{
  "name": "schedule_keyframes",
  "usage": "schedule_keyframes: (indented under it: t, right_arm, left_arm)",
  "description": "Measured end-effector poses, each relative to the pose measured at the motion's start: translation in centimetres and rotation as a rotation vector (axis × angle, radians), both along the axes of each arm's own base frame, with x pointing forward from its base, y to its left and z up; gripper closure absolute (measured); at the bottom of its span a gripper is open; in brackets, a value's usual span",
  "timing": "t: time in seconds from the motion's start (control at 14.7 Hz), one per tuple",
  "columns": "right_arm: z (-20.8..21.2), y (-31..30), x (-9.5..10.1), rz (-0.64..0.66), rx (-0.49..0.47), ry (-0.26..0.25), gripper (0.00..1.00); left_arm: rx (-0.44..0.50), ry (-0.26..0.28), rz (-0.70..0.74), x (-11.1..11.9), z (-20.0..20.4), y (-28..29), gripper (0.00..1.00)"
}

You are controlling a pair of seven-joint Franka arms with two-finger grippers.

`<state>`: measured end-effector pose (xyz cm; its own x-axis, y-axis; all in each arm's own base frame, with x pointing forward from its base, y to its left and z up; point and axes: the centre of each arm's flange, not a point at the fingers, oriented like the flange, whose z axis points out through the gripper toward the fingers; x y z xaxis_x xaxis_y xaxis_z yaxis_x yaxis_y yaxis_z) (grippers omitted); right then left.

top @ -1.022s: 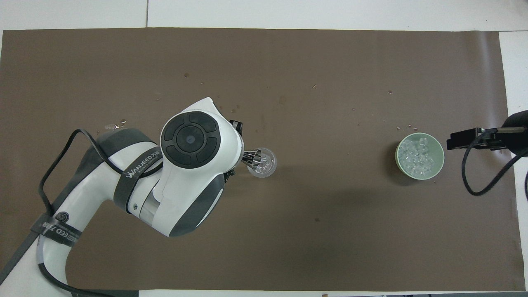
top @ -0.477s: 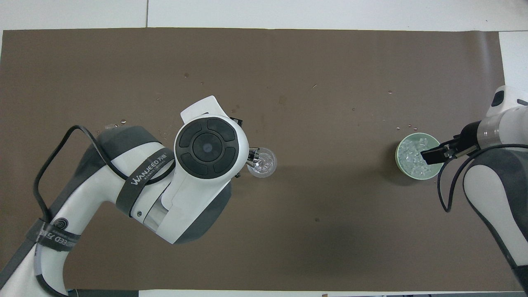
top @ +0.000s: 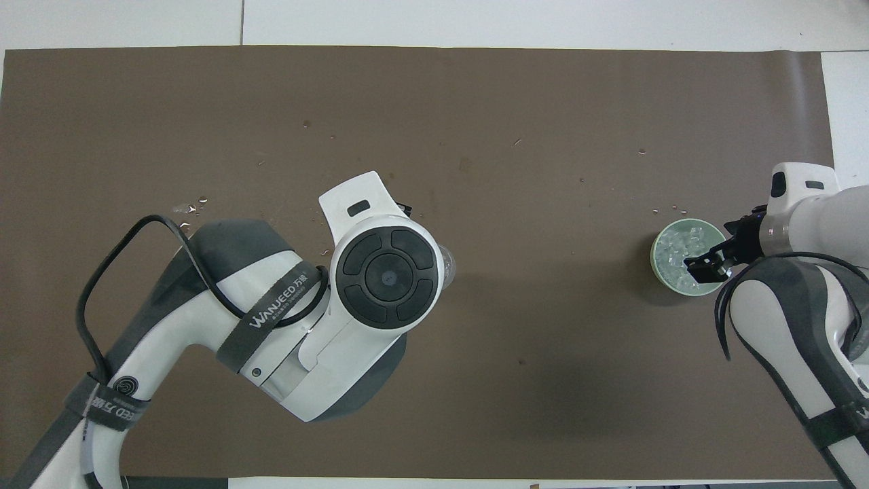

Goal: Pour wine and add ice with both arms
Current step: 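Tilt the cup over the glass while the right gripper reaches the bowl, then return the cup to its spot while the right gripper grasps ice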

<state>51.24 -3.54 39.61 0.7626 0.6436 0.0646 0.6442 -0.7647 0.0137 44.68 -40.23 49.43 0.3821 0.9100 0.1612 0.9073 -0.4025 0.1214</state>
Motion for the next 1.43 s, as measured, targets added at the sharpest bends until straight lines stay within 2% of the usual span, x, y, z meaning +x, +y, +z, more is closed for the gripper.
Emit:
schedule_keyframes:
  t: [0.07, 0.14, 0.27, 0.48, 0.68, 0.75, 0.82, 0.95, 1.23, 1.29, 1.43]
  right_arm:
    - [-0.9, 0.0, -0.1, 0.019, -0.001, -0.008, 0.11]
    - [-1.7, -0.2, -0.2, 0.020, 0.004, -0.009, 0.11]
    - [-3.3, -0.3, -0.7, 0.004, 0.029, -0.014, 0.19]
    - [-5.0, 0.0, -1.1, -0.011, 0.042, -0.027, 0.21]
    - [-5.5, 0.1, -1.1, 0.007, 0.039, -0.028, 0.23]
    - [-5.7, 0.0, -1.1, 0.017, 0.036, -0.037, 0.27]
    - [-6.0, 0.0, -1.1, 0.023, 0.033, -0.044, 0.27]
    - [-6.3, -0.1, -1.0, 0.027, 0.031, -0.048, 0.30]
    - [-6.8, 0.0, -1.2, 0.029, 0.029, -0.046, 0.37]
    - [-7.0, -0.1, -1.4, 0.028, 0.028, -0.048, 0.38]
    - [-7.3, -0.1, -1.6, 0.027, 0.028, -0.044, 0.38]
  left_arm:
    - [0.010, -0.003, -0.003, -0.1, 0.0, -0.1, 0.78]
    - [0.020, -0.006, -0.002, -0.3, -0.1, -0.1, 0.78]
    - [0.029, -0.016, 0.009, -0.4, 0.0, -0.3, 0.78]
    - [0.022, -0.026, 0.029, -0.4, 0.3, -0.4, 0.78]
    - [-0.008, -0.023, 0.082, 1.1, 1.2, 1.1, 0.78]
    - [-0.041, 0.003, 0.114, 2.0, 1.4, 2.1, 0.78]
    - [-0.084, 0.041, 0.129, 3.1, 1.6, 3.5, 0.78]
    - [-0.193, 0.125, 0.138, 5.6, 2.2, 7.5, 0.78]
    - [-0.411, 0.254, 0.157, 9.6, 2.2, 15.9, 0.78]
    - [-0.475, 0.281, 0.157, 10.6, 2.0, 18.6, 0.78]
    - [-0.595, 0.299, 0.159, 11.6, 1.1, 23.9, 0.78]
